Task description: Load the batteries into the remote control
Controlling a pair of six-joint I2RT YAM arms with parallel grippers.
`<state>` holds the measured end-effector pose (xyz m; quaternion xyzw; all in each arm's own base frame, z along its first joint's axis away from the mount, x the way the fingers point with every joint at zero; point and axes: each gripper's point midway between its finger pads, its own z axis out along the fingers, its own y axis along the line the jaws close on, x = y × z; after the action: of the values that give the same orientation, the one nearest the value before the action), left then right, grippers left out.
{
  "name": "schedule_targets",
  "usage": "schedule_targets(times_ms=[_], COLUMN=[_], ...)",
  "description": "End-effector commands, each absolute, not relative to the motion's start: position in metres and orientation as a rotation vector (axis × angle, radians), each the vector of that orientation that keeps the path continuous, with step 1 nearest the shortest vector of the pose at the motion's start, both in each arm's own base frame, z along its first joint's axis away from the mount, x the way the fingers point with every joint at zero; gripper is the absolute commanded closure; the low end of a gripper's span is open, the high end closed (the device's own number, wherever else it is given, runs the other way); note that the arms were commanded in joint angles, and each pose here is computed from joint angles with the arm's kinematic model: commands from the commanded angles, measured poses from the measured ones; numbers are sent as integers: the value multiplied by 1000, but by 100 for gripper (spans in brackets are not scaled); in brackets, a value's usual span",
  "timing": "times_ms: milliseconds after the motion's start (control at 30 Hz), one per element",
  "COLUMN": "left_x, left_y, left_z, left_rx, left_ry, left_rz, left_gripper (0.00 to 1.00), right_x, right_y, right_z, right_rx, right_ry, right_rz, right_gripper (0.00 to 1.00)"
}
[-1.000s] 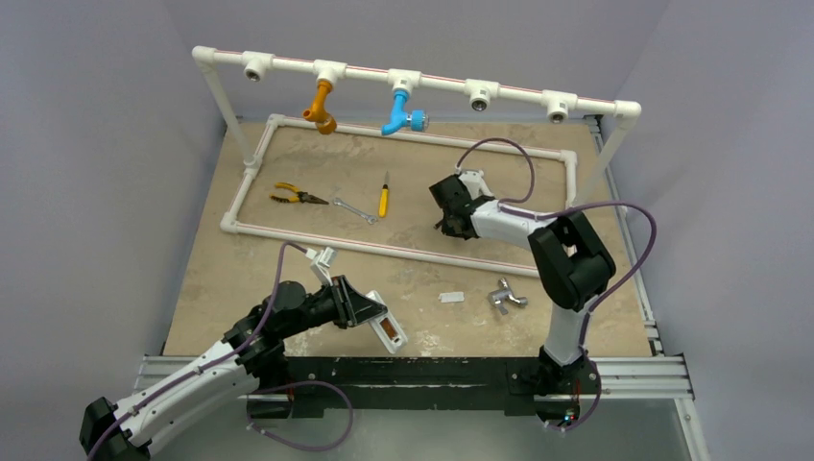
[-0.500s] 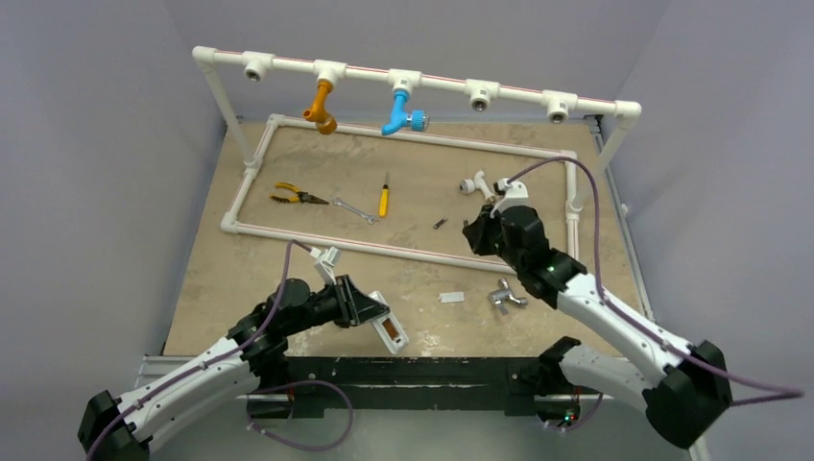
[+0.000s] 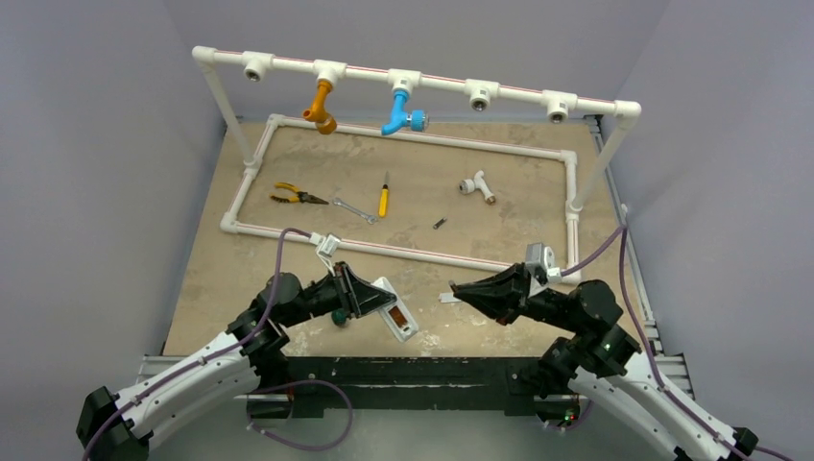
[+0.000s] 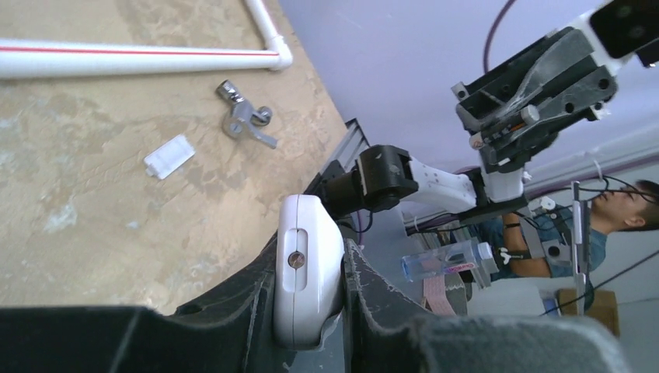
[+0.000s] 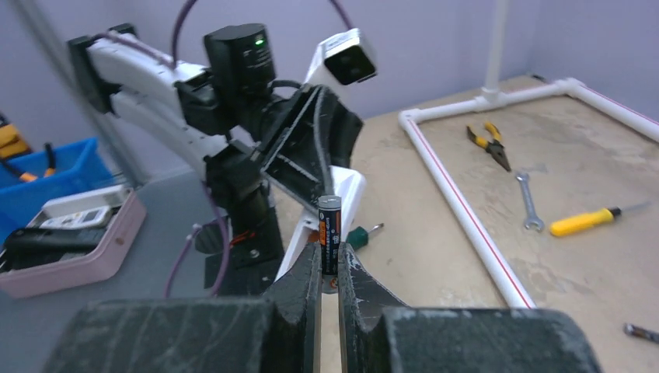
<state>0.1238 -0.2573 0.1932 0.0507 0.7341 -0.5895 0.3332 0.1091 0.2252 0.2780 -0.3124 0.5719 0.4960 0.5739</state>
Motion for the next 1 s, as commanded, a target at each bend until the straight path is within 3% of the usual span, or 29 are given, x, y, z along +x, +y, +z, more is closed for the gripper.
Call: schedule_targets(times_ms=[0,367,967], left_x=[112,93,88], left_y=[-262,-257,-255], left_z=[268,300,313], left_rx=[335,518,646], left_ry=[1560,1285,1195], left_rz=[-1657,-1651,-1554], left_gripper=[100,100,100], right_x=[69,54,22], right_y=[232,237,236], right_z=[298,299,281], right_rx=[-943,-1070,-1370], right_ry=[1136,1085,911], right_rz=[1274,1322,1347], right_gripper=[100,100,100])
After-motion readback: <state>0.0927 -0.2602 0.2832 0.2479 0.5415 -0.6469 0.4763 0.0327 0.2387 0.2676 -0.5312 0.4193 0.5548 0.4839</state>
